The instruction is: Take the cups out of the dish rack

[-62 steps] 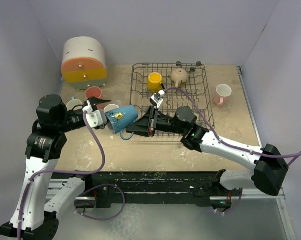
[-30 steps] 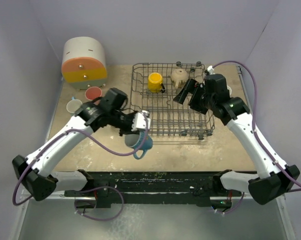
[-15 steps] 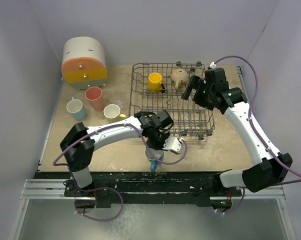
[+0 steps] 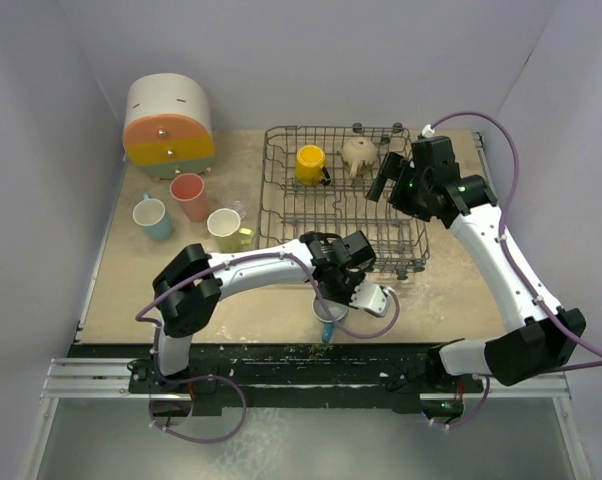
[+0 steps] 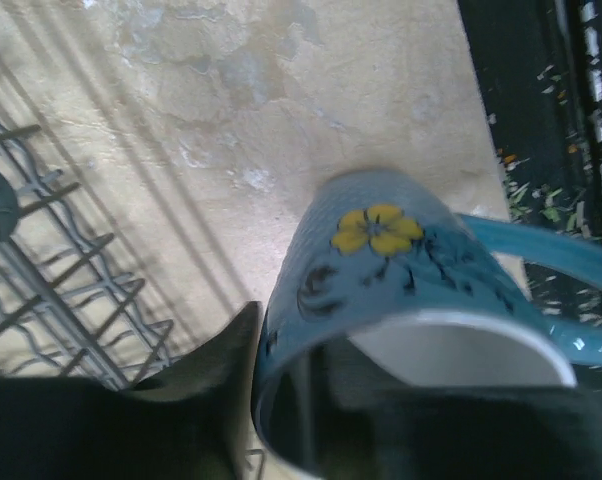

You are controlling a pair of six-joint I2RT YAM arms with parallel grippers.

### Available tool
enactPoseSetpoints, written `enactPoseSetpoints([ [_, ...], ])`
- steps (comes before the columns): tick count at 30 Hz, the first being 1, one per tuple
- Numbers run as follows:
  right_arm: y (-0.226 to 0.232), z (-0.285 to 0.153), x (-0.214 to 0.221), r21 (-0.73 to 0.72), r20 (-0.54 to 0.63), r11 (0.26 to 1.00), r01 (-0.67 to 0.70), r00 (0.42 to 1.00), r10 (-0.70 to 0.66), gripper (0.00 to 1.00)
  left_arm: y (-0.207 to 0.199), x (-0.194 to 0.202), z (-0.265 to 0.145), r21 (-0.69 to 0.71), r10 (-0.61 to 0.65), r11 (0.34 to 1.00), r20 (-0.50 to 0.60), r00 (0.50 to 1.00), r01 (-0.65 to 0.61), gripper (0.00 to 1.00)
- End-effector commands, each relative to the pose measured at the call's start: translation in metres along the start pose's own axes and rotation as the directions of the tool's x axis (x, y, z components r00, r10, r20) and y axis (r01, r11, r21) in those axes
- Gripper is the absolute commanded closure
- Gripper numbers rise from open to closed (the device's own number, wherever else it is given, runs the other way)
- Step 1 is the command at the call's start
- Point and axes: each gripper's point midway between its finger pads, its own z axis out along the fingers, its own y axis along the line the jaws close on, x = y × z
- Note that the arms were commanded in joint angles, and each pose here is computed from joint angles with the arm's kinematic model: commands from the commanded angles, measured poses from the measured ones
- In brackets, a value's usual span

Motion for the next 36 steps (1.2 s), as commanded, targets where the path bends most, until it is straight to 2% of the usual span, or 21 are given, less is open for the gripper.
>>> enactPoseSetpoints([
  [1,0.001,-0.008,-0.009,-0.023,0.049,1.0,0.013,0.999,-0.012,0.0,0.022,-0.016,-0.016,-0.091,0.005,0.996,0.03,1.0,-0.003,0.62],
  [4,0.0,-0.004,-0.009,-0.018,0.048,1.0,0.014,0.999,-0.014,0.0,0.033,-0.022,-0.027,-0.163,0.021,0.987,0.055,0.998,-0.012,0.49],
  [9,0.0,0.006,-0.015,-0.001,0.061,1.0,0.026,0.998,-0.026,0.0,0.044,-0.033,-0.057,-0.248,0.045,0.969,0.09,0.995,-0.022,0.4],
  [11,0.0,0.013,-0.02,0.012,0.069,0.999,0.037,0.997,-0.038,0.0,0.045,-0.038,-0.076,-0.271,0.056,0.962,0.111,0.992,-0.024,0.31],
  [12,0.001,0.017,-0.023,0.017,0.072,0.999,0.044,0.996,-0.045,0.0,0.046,-0.042,-0.091,-0.295,0.067,0.955,0.127,0.99,-0.027,0.21],
  [13,0.002,0.022,-0.027,0.022,0.08,0.998,0.054,0.995,-0.055,0.0,0.047,-0.044,-0.104,-0.316,0.075,0.948,0.138,0.988,-0.028,0.18],
  [16,0.007,0.042,-0.045,0.049,0.102,0.994,0.093,0.99,-0.097,0.0,0.052,-0.048,-0.157,-0.365,0.069,0.931,0.214,0.974,0.014,0.0],
  [19,0.008,0.068,-0.064,0.107,0.114,0.984,0.14,0.982,-0.152,0.0,0.062,-0.034,-0.209,-0.387,-0.028,0.909,0.316,0.948,0.156,0.01],
  [22,0.009,0.101,-0.079,0.153,0.117,0.97,0.187,0.972,-0.205,0.03,0.07,-0.001,-0.247,-0.411,-0.157,0.855,0.376,0.913,0.316,0.01],
  [27,0.006,0.158,-0.087,0.226,0.061,0.946,0.234,0.966,-0.253,0.09,0.066,0.065,-0.276,-0.442,-0.346,0.735,0.409,0.844,0.515,0.01],
  [29,0.006,0.174,-0.094,0.249,0.056,0.931,0.266,0.956,-0.288,0.13,0.061,0.087,-0.284,-0.449,-0.4,0.69,0.417,0.816,0.568,0.01],
  [32,0.008,0.196,-0.098,0.255,0.04,0.918,0.304,0.945,-0.324,0.16,0.052,0.109,-0.286,-0.473,-0.442,0.648,0.403,0.801,0.596,0.01],
  [36,0.009,0.226,-0.102,0.281,0.058,0.92,0.273,0.952,-0.301,0.18,0.045,0.123,-0.286,-0.483,-0.477,0.621,0.392,0.787,0.617,0.01],
])
